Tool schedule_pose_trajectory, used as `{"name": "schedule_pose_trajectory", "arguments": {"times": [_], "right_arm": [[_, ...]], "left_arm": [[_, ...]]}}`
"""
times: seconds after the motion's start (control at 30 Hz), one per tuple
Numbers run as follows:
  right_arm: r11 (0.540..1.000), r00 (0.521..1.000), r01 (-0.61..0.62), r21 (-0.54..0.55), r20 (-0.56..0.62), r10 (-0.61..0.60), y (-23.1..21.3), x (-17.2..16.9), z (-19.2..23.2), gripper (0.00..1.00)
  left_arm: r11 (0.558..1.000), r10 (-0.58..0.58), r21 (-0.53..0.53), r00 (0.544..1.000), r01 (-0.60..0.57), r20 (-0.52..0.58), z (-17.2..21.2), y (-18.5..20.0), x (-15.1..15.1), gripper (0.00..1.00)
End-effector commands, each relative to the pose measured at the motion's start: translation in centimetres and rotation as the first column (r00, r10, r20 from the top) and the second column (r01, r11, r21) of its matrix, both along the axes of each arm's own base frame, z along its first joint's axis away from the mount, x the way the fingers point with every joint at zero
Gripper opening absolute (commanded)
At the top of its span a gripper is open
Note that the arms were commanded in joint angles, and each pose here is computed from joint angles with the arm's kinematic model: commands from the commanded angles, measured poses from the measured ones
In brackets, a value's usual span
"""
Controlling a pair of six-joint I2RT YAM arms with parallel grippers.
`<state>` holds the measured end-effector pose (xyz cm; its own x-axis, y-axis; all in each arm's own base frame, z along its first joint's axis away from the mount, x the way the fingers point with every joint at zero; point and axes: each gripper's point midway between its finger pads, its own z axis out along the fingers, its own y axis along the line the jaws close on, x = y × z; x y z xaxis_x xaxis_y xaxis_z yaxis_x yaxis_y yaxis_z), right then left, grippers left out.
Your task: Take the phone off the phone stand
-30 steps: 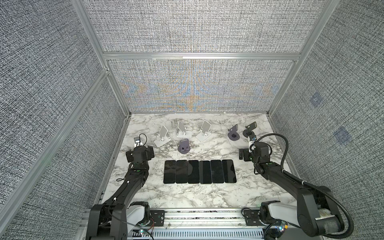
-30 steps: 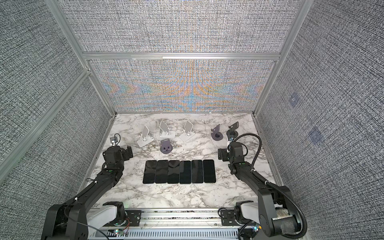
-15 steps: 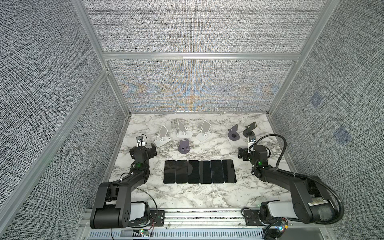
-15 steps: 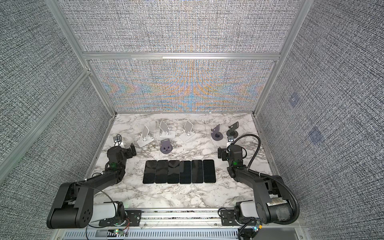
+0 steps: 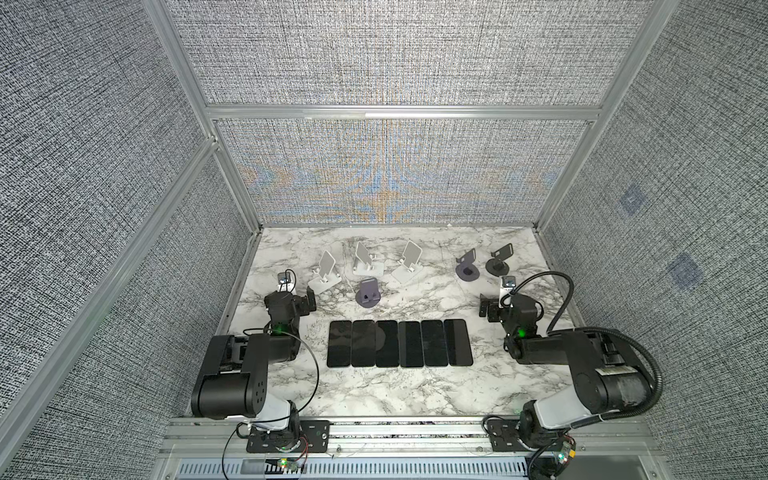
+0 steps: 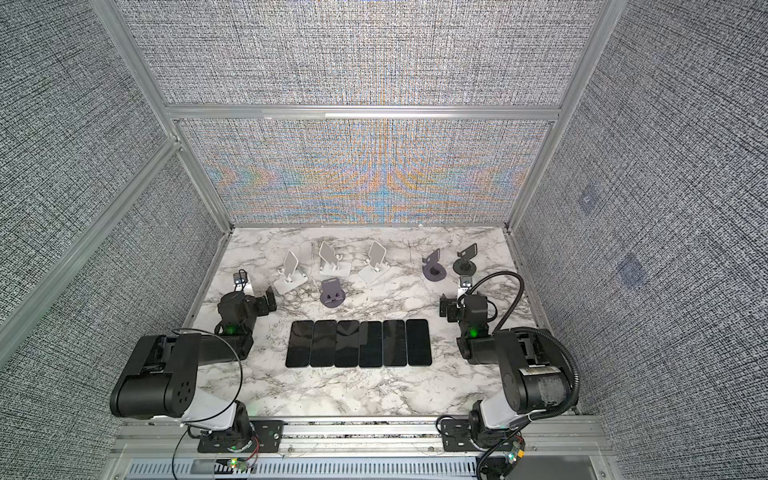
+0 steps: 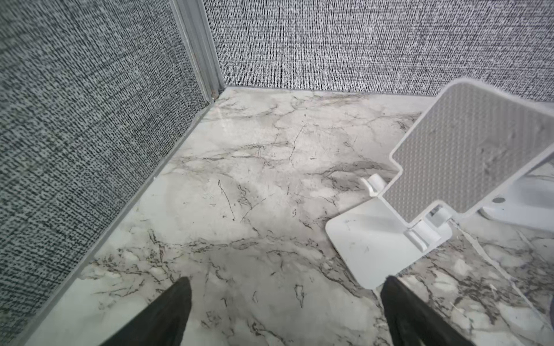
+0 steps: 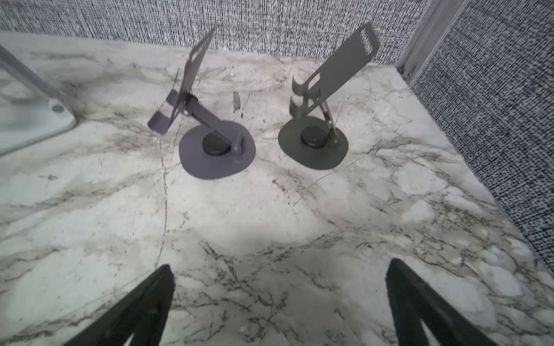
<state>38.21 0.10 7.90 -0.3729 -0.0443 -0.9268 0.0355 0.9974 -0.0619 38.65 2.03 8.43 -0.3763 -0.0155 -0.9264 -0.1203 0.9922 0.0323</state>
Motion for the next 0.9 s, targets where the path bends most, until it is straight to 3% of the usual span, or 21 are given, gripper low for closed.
{"name": "schedule_pose_trajectory", "arguments": {"times": [0.0, 0.87], "right_arm": [[0.999, 0.998, 0.004, 0.04, 0.057, -0.007, -0.15, 0.54, 1.34, 0.99], [1.0, 1.0, 0.012, 0.024, 0.025, -0.012, -0.08, 1.16, 1.08, 0.99]], "left_arm": [[1.0, -0.031, -0.003, 0.998, 0.031, 0.061, 1.47, -0.53, 0.65, 0.99], [0.999, -0.045, 0.007, 0.996, 0.044, 0.083, 1.66, -0.72, 0.48, 0.99]]}}
